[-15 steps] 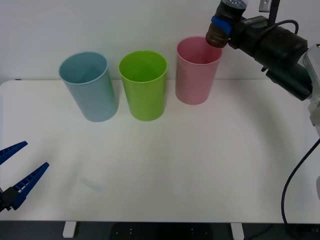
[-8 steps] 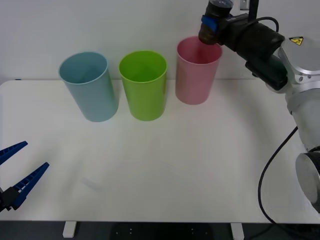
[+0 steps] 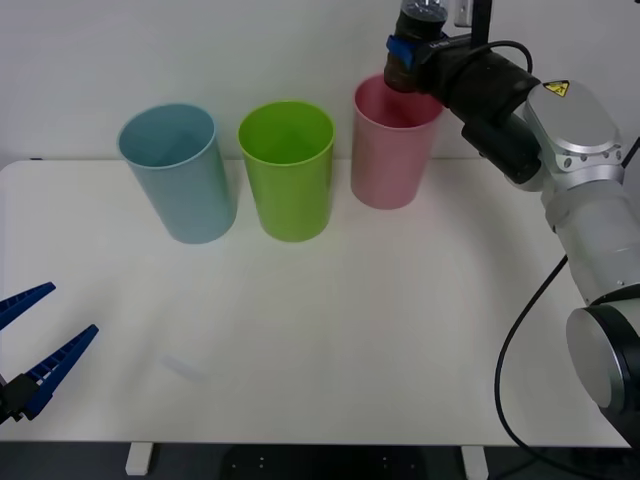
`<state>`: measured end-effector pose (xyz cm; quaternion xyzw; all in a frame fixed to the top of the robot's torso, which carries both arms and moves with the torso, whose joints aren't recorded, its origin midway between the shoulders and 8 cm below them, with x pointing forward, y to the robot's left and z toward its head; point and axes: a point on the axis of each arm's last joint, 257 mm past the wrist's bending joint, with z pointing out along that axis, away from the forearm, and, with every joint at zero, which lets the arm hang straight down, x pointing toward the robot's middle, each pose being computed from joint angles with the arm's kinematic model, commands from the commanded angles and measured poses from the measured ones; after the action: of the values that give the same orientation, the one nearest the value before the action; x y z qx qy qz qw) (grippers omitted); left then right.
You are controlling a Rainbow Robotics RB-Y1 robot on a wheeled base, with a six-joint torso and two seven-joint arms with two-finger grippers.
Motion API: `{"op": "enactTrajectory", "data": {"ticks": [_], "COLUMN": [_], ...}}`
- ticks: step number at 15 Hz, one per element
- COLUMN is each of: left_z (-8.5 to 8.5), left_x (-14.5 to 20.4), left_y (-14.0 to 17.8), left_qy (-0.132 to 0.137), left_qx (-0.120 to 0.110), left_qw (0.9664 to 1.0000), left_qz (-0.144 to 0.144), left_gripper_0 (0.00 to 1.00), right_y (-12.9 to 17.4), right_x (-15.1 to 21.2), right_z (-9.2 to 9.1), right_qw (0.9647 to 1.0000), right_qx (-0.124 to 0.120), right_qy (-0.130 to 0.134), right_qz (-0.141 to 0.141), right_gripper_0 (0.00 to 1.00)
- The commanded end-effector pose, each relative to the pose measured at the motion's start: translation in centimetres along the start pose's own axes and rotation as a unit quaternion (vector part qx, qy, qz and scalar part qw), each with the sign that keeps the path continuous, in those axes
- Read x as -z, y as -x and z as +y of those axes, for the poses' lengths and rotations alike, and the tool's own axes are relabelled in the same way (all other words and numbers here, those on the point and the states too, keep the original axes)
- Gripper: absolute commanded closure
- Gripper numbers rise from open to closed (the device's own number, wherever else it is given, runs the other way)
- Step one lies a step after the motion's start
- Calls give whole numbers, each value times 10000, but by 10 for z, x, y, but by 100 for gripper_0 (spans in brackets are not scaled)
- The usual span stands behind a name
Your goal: Grasp the object on the table and drop it into the matching bin: aluminum can to the light blue bin, PET bottle to the pink bin.
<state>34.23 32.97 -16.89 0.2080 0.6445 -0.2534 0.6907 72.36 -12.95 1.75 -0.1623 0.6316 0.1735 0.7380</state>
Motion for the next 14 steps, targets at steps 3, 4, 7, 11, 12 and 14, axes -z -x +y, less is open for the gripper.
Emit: {"op": "enactTrajectory", "data": {"ticks": [3, 4, 7, 11, 12, 14], "left_z": [0, 0, 0, 0, 0, 0], "left_x": [0, 0, 0, 0, 0, 0], "left_y": [0, 0, 0, 0, 0, 0], "left_qy": [0, 0, 0, 0, 0, 0], "left_qx": [0, 0, 0, 0, 0, 0], "left_qw": [10000, 10000, 10000, 10000, 10000, 10000], "left_qz": [0, 0, 0, 0, 0, 0], "left_gripper_0": [0, 0, 0, 0, 0, 0], "right_y": [2, 4, 4, 5, 5, 5], "right_x": [0, -1, 0, 3, 6, 17], "right_z": [0, 2, 4, 3, 1, -2], "right_qw": [9999, 9999, 9999, 9999, 9998, 9997], "right_qx": [132, 158, 127, -6, -12, -29], "right_qy": [4, 16, 55, 123, 127, 111], "right_qz": [-12, -32, -46, -101, -119, -210], "right_gripper_0": [0, 0, 0, 0, 0, 0]}}
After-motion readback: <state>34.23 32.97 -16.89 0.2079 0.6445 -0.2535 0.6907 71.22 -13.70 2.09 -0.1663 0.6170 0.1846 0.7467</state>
